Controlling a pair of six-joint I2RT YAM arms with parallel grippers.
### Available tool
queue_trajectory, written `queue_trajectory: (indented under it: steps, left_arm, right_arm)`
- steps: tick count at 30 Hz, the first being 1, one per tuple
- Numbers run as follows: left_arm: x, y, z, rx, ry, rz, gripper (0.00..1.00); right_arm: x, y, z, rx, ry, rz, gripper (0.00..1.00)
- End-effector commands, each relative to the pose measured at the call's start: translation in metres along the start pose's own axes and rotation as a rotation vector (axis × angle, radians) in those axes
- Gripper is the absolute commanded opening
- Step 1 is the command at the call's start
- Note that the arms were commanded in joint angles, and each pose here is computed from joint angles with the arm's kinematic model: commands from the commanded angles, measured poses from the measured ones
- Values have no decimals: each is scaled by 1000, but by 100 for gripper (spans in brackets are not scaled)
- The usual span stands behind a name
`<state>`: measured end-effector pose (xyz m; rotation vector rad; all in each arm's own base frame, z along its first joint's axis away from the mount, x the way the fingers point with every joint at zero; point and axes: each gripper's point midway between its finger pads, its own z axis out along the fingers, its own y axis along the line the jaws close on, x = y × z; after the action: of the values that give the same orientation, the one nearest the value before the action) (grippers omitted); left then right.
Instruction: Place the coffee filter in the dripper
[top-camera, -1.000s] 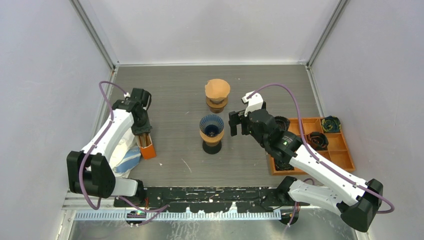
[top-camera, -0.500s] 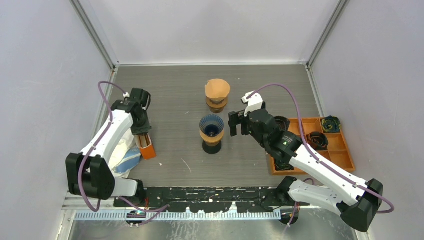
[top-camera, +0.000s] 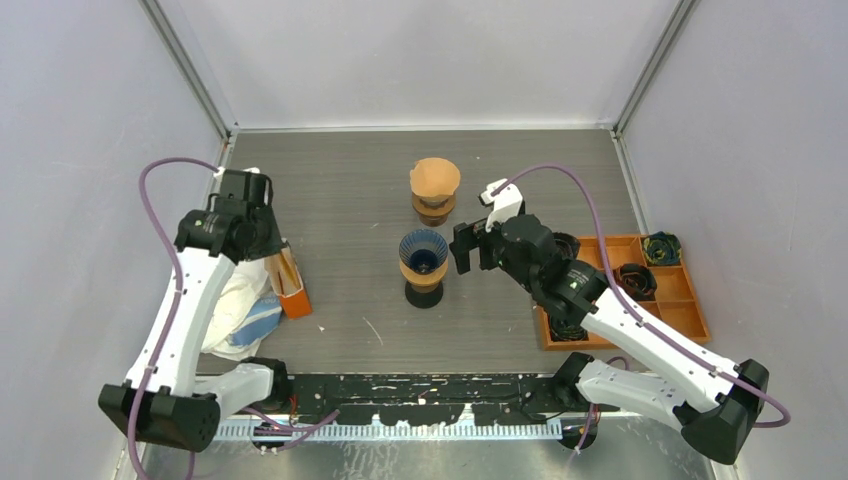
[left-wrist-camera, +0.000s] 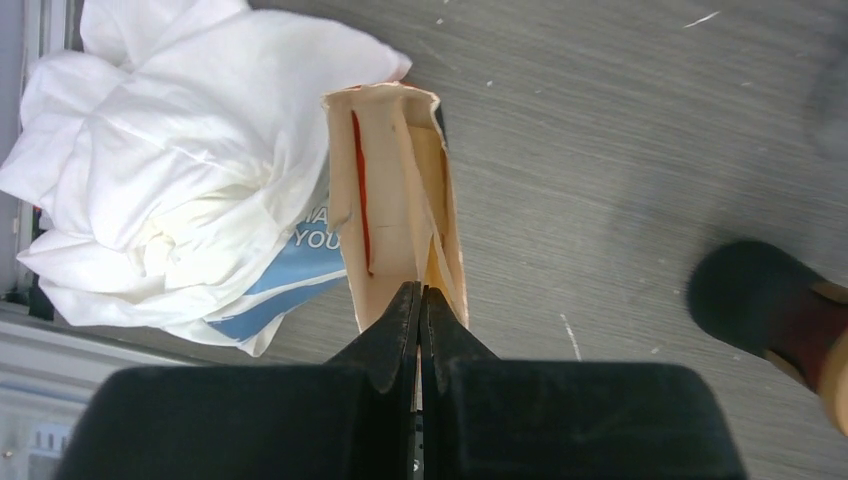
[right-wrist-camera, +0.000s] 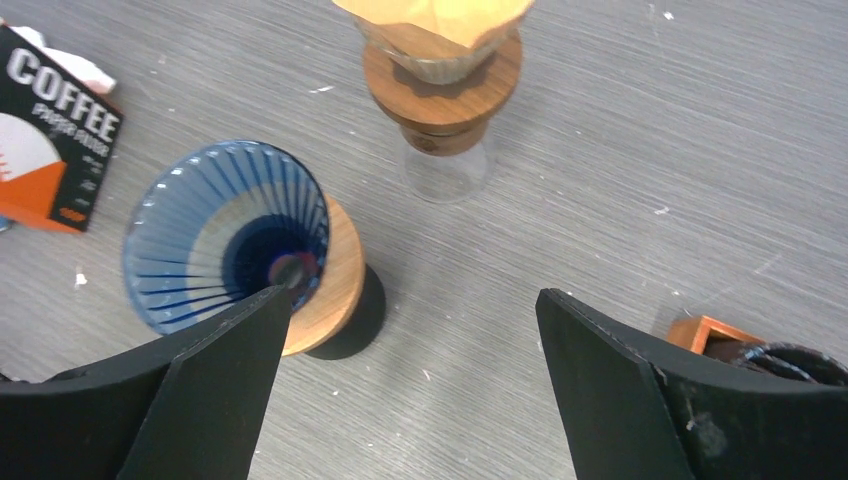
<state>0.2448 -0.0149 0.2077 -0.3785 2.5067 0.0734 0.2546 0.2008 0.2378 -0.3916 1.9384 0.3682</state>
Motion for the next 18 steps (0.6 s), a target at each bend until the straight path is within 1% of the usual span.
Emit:
queue_trajectory:
  steps: [1,8,12,18]
  left_arm:
    - [-15,-8,-41,107,-77,-3,0]
    - [-25,-30,-72,256,-115,-19,0]
    - [-29,-45,-80,325,-120,-24,0]
    - [-31,-69,-87,387,-124,-4,0]
  right_arm:
    - [-44,24,-15,-136,-103,3,100]
    - [-64,50,-18,-261,-146,1,100]
    - [-71,71,-13,-312,-166,-11,100]
    - [-77,106,-5,-367,-205,-28,100]
